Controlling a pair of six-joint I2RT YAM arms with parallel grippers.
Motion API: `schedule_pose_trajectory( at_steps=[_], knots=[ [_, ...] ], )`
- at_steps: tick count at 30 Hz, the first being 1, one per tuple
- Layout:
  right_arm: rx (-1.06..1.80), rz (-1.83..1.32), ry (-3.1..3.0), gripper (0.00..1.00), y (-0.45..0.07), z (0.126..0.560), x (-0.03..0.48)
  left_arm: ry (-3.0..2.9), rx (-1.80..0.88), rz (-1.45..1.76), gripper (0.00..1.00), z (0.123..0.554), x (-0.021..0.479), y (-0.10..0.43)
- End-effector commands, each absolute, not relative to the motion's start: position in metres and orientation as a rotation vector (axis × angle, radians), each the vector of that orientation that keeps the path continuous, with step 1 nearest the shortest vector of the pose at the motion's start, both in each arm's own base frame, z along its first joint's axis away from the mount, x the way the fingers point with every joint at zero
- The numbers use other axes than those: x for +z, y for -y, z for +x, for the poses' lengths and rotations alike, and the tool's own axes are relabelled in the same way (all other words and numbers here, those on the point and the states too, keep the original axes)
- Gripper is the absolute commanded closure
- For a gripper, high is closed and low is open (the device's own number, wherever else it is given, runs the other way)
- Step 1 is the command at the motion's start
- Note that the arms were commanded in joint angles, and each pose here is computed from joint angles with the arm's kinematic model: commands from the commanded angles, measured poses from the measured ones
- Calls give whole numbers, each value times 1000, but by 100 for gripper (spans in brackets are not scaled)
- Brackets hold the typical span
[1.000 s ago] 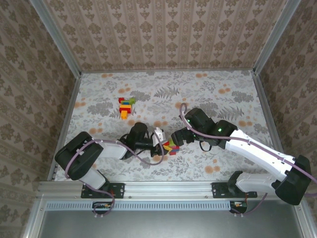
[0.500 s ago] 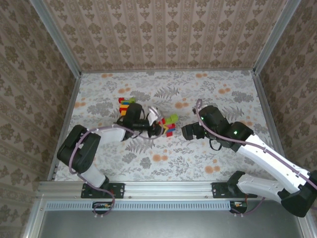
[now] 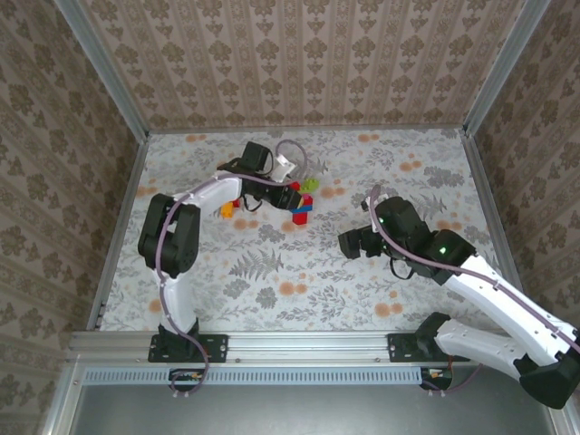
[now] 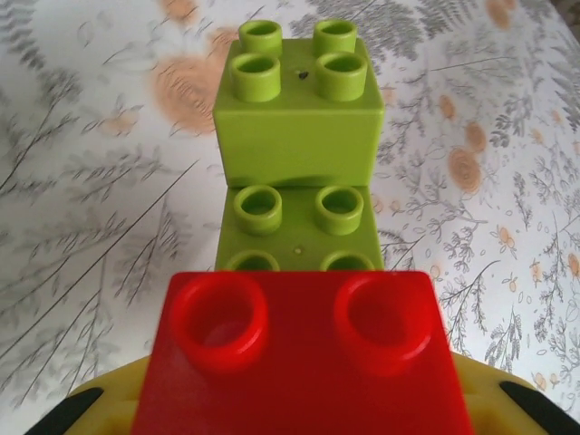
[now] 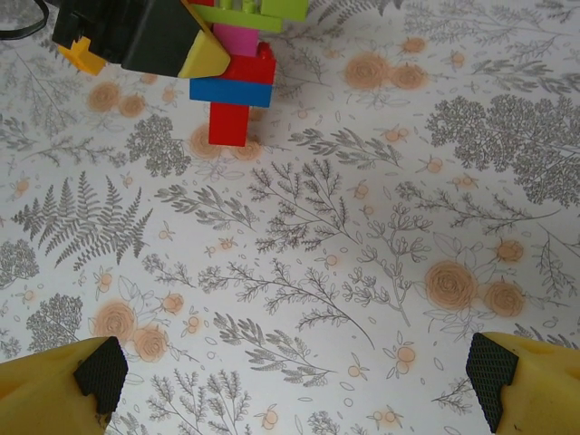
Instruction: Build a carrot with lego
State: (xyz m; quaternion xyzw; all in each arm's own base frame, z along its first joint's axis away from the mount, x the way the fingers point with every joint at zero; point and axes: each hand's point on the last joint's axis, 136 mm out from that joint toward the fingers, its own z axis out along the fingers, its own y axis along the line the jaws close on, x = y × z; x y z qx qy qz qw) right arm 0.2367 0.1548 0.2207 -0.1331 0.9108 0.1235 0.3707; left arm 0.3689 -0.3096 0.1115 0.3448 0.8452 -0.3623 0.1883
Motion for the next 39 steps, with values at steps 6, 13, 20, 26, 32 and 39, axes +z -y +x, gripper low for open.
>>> schedule_pose_trajectory(
  at_steps=[6,13,20,26,32,39],
  knots=[
    [364,-367,-2331,0,-155,228,221,-2750,-825,779,69,383,109,270],
    [390,-366,-2320,0,-154,223,223,-2852,-891,698,71,393,98,268],
    [398,-374,-2318,0,-154,221,221,-2903,-882,690,69,397,89,264],
    [404,-378,-2319,0,-155,220,219,-2910,-889,678,66,401,82,265],
    [399,-383,-2320,0,-154,220,218,-2911,-897,674,61,406,75,267],
    [393,-381,-2324,0,-154,220,217,-2905,-911,673,56,412,72,269]
  ],
)
